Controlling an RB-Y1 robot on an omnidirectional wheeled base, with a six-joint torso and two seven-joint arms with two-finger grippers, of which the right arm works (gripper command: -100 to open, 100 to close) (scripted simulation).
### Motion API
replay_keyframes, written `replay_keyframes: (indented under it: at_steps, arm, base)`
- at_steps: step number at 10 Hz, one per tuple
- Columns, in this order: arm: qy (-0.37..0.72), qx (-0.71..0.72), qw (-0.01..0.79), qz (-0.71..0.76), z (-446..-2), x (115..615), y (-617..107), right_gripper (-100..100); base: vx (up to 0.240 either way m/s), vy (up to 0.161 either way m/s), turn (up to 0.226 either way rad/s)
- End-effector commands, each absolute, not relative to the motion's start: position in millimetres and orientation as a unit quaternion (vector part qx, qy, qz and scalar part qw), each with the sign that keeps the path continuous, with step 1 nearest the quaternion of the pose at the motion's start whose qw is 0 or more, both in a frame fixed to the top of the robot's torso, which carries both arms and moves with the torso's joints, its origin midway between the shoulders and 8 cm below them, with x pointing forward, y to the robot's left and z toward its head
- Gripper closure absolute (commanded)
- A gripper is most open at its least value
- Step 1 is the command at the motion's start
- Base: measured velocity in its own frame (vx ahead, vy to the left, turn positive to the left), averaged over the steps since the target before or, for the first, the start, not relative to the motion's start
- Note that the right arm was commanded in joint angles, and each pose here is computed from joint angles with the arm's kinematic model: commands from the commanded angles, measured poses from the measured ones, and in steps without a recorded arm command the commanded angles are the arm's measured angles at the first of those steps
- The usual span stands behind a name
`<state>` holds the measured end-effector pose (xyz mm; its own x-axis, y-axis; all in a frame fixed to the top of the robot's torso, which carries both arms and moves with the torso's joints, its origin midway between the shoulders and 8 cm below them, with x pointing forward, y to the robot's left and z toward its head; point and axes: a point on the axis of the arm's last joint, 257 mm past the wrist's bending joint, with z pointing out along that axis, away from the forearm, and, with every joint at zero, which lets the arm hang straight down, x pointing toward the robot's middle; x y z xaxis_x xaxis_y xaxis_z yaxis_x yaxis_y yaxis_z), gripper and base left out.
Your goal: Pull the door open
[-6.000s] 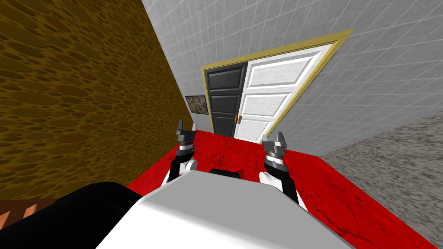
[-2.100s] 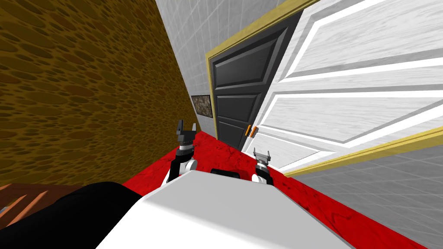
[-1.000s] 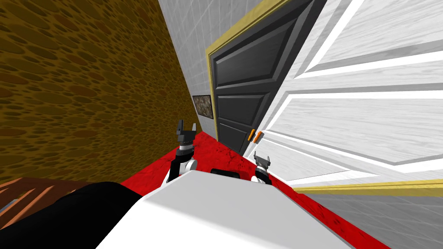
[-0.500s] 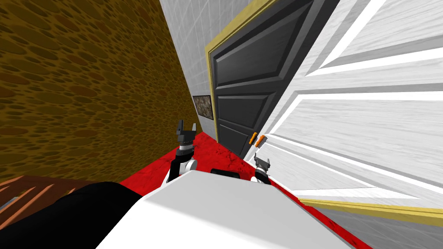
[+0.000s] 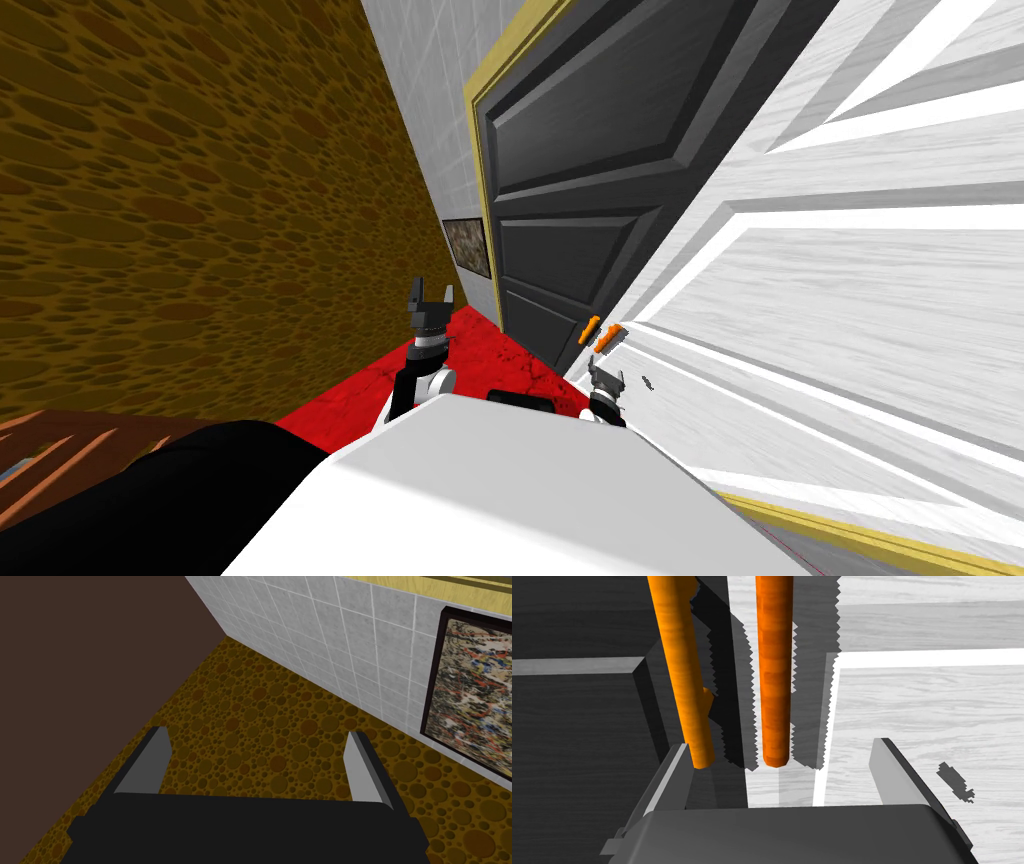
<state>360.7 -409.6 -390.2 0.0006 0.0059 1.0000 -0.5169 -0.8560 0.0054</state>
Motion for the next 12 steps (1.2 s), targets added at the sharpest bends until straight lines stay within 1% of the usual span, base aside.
replay_keyframes:
  at_steps: [1, 4, 6, 7, 9, 10, 12]
  arm:
    - [-0.190, 0.688, 0.199, 0.672, -399, 347, -418, -100]
    - [-0.194, 0.698, 0.214, 0.655, -413, 323, -436, -100]
    - [-0.200, 0.710, 0.235, 0.633, -428, 291, -462, -100]
    - [-0.200, 0.710, 0.235, 0.633, -428, 291, -462, -100]
    - [-0.204, 0.716, 0.249, 0.620, -435, 269, -481, -100]
    - [-0.204, 0.716, 0.249, 0.620, -435, 269, -481, -100]
    - [-0.208, 0.721, 0.264, 0.606, -441, 245, -502, -100]
  base:
    - [-0.093, 0.023, -0.087]
    - [-0.172, 0.040, -0.089]
    - [-0.195, 0.039, -0.142]
    - [-0.122, 0.021, -0.037]
    - [-0.074, 0.025, -0.075]
    - [-0.041, 0.015, -0.026]
    - [-0.057, 0.008, -0.098]
